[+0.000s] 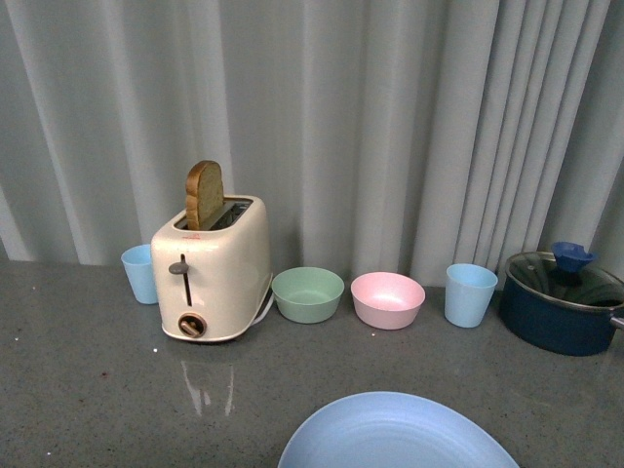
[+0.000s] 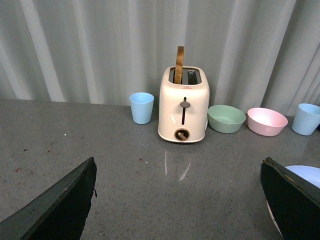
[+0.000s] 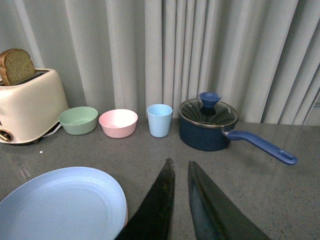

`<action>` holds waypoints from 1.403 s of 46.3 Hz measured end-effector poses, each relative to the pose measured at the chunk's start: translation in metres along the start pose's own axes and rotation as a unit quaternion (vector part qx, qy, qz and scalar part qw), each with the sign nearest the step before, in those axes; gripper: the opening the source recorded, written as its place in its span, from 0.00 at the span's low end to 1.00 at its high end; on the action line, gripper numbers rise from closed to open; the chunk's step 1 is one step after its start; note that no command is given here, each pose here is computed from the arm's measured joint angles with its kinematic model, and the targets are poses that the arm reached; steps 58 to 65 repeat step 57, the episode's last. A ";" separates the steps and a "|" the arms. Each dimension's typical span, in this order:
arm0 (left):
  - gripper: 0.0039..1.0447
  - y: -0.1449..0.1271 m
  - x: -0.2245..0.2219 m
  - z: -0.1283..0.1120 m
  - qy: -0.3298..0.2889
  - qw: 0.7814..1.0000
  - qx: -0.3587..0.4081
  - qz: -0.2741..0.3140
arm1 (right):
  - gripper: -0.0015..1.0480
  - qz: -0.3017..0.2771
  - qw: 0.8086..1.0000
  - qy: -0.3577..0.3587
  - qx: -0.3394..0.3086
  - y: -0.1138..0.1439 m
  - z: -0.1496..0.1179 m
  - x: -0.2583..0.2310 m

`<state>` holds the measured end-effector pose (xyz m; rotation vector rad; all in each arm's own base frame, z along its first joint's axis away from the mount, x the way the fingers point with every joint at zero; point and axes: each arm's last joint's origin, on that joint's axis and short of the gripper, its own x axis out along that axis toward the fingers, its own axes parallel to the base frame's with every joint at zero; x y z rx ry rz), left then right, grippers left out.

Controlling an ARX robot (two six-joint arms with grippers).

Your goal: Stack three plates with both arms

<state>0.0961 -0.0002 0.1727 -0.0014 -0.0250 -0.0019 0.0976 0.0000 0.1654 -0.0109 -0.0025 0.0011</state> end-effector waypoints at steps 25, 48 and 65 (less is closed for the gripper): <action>0.94 0.000 0.000 0.000 0.000 1.000 0.000 0.000 | 0.93 0.000 1.000 0.000 0.000 0.000 0.000 0.000; 0.94 0.000 0.000 0.000 0.000 1.000 0.000 0.000 | 0.93 0.000 1.000 0.000 0.000 0.000 0.000 0.000; 0.94 0.000 0.000 0.000 0.000 1.000 0.000 0.000 | 0.93 0.000 1.000 0.000 0.000 0.000 0.000 0.000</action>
